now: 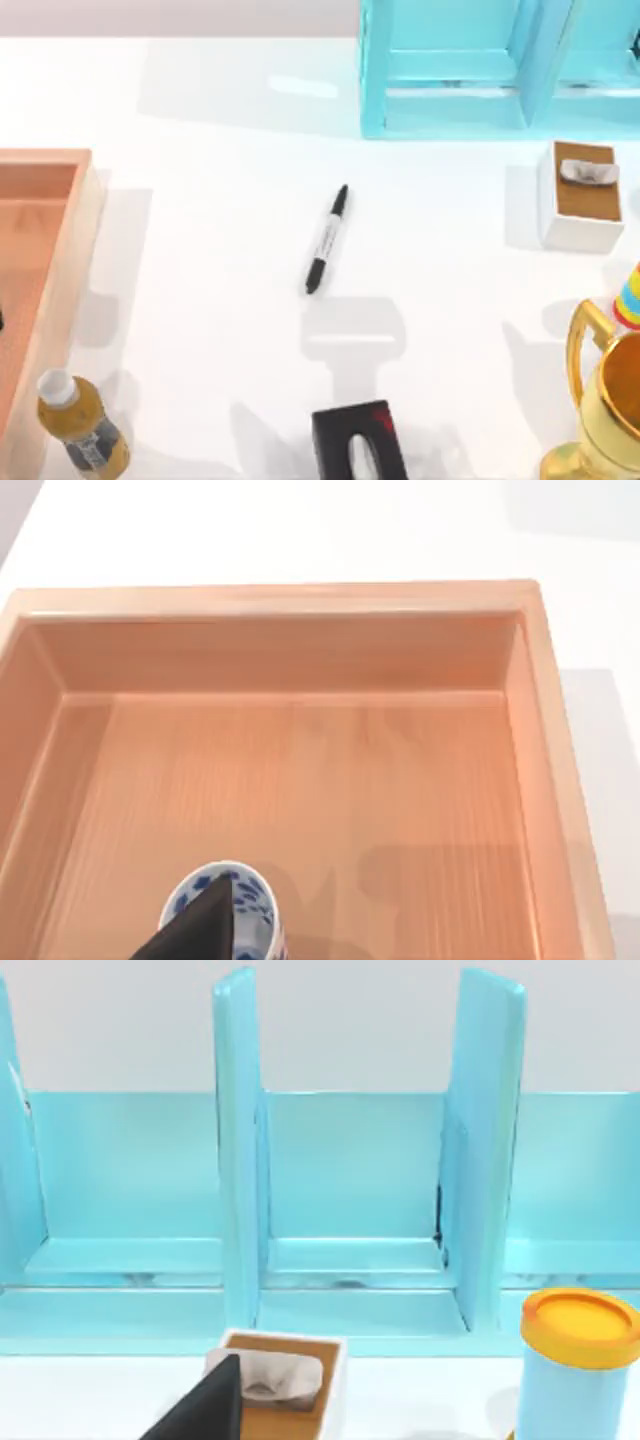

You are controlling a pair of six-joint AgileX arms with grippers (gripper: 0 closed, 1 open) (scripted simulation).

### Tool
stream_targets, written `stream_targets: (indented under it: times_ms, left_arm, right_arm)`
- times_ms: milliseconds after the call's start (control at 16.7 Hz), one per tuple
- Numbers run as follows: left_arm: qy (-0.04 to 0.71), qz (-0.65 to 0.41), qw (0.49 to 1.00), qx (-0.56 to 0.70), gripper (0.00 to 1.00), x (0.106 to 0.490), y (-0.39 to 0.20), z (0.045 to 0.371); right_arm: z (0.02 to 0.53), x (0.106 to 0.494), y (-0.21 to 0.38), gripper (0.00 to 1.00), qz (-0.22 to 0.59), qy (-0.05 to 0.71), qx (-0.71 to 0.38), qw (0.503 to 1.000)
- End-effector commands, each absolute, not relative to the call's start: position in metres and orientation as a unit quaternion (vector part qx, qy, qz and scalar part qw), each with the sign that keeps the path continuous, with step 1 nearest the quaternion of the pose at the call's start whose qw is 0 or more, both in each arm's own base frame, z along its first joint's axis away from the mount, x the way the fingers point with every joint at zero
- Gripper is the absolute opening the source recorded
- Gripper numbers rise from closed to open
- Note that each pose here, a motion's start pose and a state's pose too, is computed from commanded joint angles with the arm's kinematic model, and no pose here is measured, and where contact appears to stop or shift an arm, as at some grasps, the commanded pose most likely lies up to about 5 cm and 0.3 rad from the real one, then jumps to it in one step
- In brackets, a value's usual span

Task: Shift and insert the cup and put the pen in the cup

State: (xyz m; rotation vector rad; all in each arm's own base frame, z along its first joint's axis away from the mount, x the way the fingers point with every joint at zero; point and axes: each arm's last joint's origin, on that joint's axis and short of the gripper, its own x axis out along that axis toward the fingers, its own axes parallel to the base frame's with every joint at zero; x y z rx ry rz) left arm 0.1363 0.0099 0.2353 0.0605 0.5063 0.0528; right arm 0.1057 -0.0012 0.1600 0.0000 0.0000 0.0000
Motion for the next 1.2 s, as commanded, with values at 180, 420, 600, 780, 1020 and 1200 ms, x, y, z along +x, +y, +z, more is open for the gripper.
stream_targets:
  times_ms: [180, 420, 600, 780, 1020, 1200]
  left_arm:
    - [0.377, 0.029, 0.925, 0.035, 1.0, 0.173, 0.02, 0.261]
    - [0.531, 0.023, 0.846, 0.031, 1.0, 0.235, 0.039, 0.273]
    - [0.618, 0.013, 0.786, 0.022, 1.0, 0.277, 0.055, 0.269]
    - [0.677, 0.002, 0.736, 0.013, 1.0, 0.307, 0.069, 0.258]
    - [0.71, -0.005, 0.705, 0.006, 1.0, 0.323, 0.077, 0.248]
    - [0.71, -0.005, 0.705, 0.006, 1.0, 0.323, 0.077, 0.248]
  right_arm:
    - [0.16, 0.106, -0.001, 1.0, 0.0, 0.0, 0.0, 1.0]
    - [0.16, 0.106, -0.001, 1.0, 0.0, 0.0, 0.0, 1.0]
    - [0.16, 0.106, -0.001, 1.0, 0.0, 0.0, 0.0, 1.0]
    - [0.16, 0.106, -0.001, 1.0, 0.0, 0.0, 0.0, 1.0]
    - [0.16, 0.106, -0.001, 1.0, 0.0, 0.0, 0.0, 1.0]
    - [0.16, 0.106, -0.001, 1.0, 0.0, 0.0, 0.0, 1.0]
